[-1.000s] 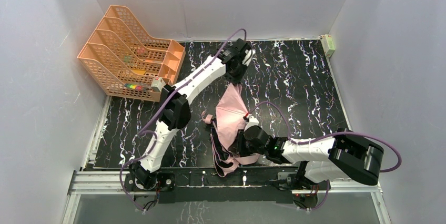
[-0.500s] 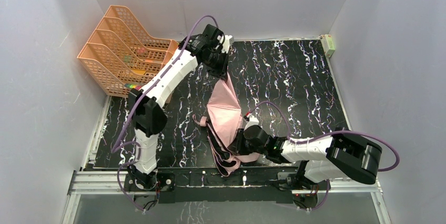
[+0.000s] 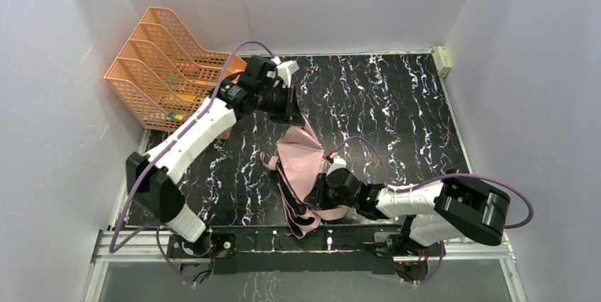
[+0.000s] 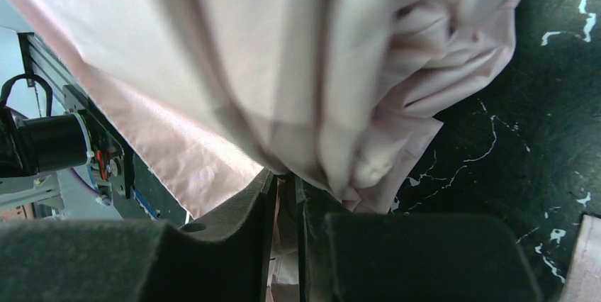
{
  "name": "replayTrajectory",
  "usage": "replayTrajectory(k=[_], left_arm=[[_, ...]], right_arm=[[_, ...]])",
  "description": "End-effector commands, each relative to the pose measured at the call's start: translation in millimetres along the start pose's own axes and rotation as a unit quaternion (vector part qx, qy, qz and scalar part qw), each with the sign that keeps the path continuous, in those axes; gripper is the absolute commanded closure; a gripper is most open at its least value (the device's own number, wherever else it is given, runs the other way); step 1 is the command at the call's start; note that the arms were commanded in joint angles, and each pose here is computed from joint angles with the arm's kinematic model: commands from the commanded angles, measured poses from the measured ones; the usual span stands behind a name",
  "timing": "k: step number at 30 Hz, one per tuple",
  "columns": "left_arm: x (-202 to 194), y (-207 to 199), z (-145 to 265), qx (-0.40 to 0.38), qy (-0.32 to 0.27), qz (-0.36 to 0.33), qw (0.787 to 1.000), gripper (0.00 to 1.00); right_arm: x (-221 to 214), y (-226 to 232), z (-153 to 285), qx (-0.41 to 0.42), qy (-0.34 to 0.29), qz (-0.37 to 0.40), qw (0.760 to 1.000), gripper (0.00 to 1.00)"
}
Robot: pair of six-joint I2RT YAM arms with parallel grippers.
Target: Put away the umbrella
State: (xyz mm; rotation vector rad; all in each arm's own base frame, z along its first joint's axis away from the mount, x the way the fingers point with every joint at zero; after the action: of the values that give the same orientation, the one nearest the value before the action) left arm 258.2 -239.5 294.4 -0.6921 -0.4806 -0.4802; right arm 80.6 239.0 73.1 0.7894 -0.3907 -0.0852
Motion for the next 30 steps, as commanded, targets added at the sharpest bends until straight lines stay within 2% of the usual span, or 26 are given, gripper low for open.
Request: replayTrajectory(k=[1, 7, 15, 23, 30], left_arm=[[7.7, -28.9, 31.3, -0.086, -0.114, 0.012, 0.99, 1.0], [-20.2, -27.5, 40.5, -0.091, -0.172, 0.039, 0.98, 1.0], [-81.4, -34.2, 34.9, -0.066, -0.203, 0.062, 0.975, 1.0], [-163.0, -38.7, -10.0, -0.075, -0.217, 0.085, 0.97, 1.0], [-217.2, -27.4, -43.0, -0.05, -0.224, 0.098, 0.968, 1.0]], right_arm=[[-27.2, -71.9, 14.4, -0.177, 0.073, 0.036, 0.981, 0.75], [-26.3, -69.2, 13.1, -0.174, 0.073, 0.036, 0.981, 0.75], [-22.1, -59.4, 11.1, -0.161, 0.065, 0.036, 0.984, 0.75], [-19.3, -49.8, 8.9, -0.15, 0.066, 0.035, 0.986, 0.75], [-11.2, -38.2, 19.2, -0.141, 0.042, 0.032, 0.989, 0.75]])
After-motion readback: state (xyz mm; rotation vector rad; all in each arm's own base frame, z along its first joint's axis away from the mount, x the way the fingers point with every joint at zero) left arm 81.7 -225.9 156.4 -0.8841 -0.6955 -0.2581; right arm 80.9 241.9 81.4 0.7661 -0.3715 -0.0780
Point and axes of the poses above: each gripper's point midway between its finger pads, its own z axis back along the fingers, its own y axis along the line the jaws close on, x = y × z, the point moved 9 cm from there along z, back along the fingers, and after that the axes turned 10 degrees about -z, right-handed, at the moved point
